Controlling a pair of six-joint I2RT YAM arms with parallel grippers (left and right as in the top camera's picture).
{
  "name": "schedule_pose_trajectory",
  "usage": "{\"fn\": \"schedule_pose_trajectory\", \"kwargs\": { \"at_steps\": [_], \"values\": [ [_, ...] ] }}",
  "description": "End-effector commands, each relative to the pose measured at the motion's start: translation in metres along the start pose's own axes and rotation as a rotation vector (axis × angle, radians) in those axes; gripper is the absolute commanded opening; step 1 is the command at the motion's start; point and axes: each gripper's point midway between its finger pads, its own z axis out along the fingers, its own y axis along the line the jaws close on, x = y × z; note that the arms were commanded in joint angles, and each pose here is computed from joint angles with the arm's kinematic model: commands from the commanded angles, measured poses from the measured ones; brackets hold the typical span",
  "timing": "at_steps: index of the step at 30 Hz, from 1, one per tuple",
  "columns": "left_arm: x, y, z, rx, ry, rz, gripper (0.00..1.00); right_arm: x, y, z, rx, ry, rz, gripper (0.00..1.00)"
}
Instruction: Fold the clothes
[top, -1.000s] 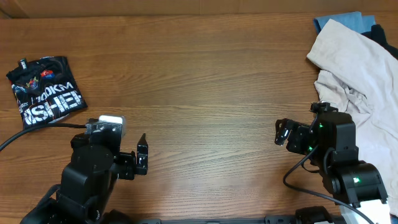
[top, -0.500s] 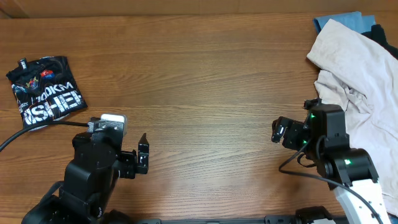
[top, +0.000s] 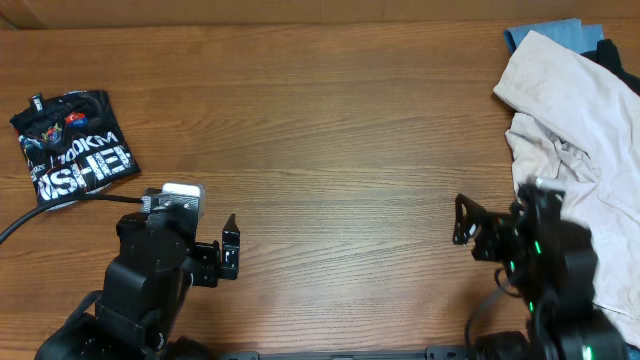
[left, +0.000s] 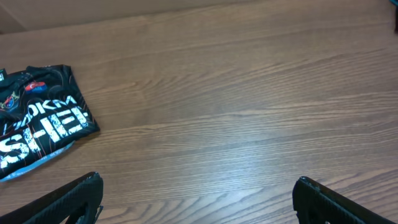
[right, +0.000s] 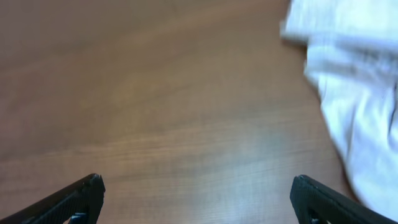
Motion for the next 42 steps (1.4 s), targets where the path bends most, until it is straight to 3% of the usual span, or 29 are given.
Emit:
{"fn": "schedule_pose_trajectory", "kwargs": {
  "at_steps": [1, 8, 12, 19, 23, 42],
  "values": [
    [0.002, 0.003, 0.002, -0.019, 0.006, 0.021, 1.00, 0.014, -0.008, -0.004, -0.007, -0.093, -0.088, 1.00],
    [0.002, 0.003, 0.002, -0.019, 0.006, 0.021, 1.00, 0.018, -0.008, 0.000, -0.078, -0.342, -0.102, 1.00],
    [0.002, 0.003, 0.002, -0.019, 0.006, 0.022, 1.00, 0.015, 0.002, 0.004, -0.133, -0.463, -0.233, 1.00],
    [0.002, 0.003, 0.002, -0.019, 0.006, 0.021, 1.00, 0.020, 0.000, 0.020, -0.117, -0.509, -0.310, 1.00],
    [0.002, 0.003, 0.002, -0.019, 0.006, 0.021, 1.00, 0.043, -0.008, 0.041, -0.105, -0.456, -0.325, 1.00],
    [0.002, 0.003, 0.002, -0.019, 0.006, 0.022, 1.00, 0.041, -0.010, 0.040, -0.092, -0.466, -0.322, 1.00]
  ]
}}
